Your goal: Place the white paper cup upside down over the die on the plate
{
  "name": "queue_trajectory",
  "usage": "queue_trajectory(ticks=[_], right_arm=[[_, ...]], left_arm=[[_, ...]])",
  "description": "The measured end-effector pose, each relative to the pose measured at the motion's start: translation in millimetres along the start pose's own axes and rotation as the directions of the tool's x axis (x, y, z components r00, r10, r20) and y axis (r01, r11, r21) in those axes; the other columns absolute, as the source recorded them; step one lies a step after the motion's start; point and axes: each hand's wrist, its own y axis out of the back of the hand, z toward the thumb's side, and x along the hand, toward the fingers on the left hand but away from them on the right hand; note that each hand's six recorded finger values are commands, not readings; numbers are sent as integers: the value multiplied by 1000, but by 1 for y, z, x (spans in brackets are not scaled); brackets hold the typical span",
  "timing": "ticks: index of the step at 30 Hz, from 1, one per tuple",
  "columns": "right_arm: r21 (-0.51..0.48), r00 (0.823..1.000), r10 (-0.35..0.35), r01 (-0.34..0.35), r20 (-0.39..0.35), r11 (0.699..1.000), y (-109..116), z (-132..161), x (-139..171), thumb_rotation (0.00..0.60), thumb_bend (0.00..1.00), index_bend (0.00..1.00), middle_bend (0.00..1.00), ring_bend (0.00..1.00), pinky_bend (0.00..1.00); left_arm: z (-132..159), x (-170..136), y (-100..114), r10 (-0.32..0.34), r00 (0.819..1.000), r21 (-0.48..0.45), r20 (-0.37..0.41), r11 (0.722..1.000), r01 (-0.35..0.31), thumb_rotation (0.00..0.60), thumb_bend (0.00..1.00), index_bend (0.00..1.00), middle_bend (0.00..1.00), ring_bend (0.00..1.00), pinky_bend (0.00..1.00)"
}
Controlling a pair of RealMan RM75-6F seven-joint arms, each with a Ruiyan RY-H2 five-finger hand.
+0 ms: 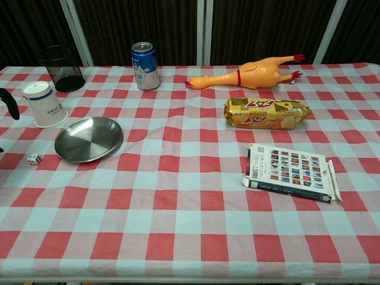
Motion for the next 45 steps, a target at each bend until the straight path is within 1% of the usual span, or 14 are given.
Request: queue_trajectory(ticks=[3, 6, 15, 21, 26, 29, 31, 36, 39, 42, 45], right_arm=[[-3, 1000, 5, -5, 1, 1000, -1, 1, -1, 600, 162, 16, 131, 0, 0], [-2, 1000, 5, -5, 1, 1000, -1, 1, -2, 600, 162, 16, 135, 0, 0], [-5, 1000, 7, -7, 6, 1000, -1, -2, -3, 600, 163, 16, 136, 0, 0], [-19, 1000, 22, -22, 0, 1000, -5, -1, -5, 600, 162, 15, 136, 0, 0], [-21, 1000, 21, -21, 5, 1000, -4, -3, -4, 600, 162, 15, 137, 0, 0], [-22, 1000, 21, -20, 6, 1000, -4, -4, -3, 600, 162, 16, 137, 0, 0], [-22, 1000, 19, -19, 7, 1000, -4, -4, -3, 600, 163, 16, 137, 0, 0], [-22, 1000, 13, -13, 5, 1000, -2, -5, -2, 600, 162, 16, 137, 0, 0], [-23, 1000, 11, -10, 7, 1000, -1, -6, -1, 600, 162, 16, 138, 0, 0], [-25, 1000, 9, -9, 14, 1000, 0, -8, 1, 600, 162, 16, 138, 0, 0], [-26, 1000, 7, -7, 21, 1000, 0, -11, 2, 600, 162, 16, 138, 0, 0]], left_arm=[[2, 12, -14, -41, 999, -15, -5, 999, 41, 600, 153, 439, 828, 819, 1000], [2, 20, -23, -67, 998, -18, -20, 998, 67, 600, 185, 440, 841, 830, 1000], [-1, 28, -45, -123, 991, -21, -52, 992, 122, 600, 266, 469, 845, 834, 1000], [-5, 29, -52, -133, 989, -16, -66, 991, 133, 600, 325, 503, 850, 839, 1000], [-8, 31, -56, -134, 988, -4, -78, 991, 134, 600, 353, 538, 854, 844, 1000], [-7, 31, -55, -130, 989, -7, -76, 992, 130, 600, 358, 549, 855, 845, 1000], [-4, 30, -51, -115, 991, -20, -67, 993, 114, 600, 357, 549, 855, 846, 1000], [16, 35, -32, -54, 998, -61, -19, 997, 53, 600, 356, 549, 856, 846, 1000], [31, 47, -21, -32, 999, -52, 16, 998, 33, 600, 354, 549, 855, 846, 1000], [46, 60, -19, -39, 998, -36, 43, 999, 40, 600, 354, 546, 854, 844, 1000], [65, 73, -22, -56, 996, -19, 68, 998, 57, 600, 355, 544, 849, 843, 1000]])
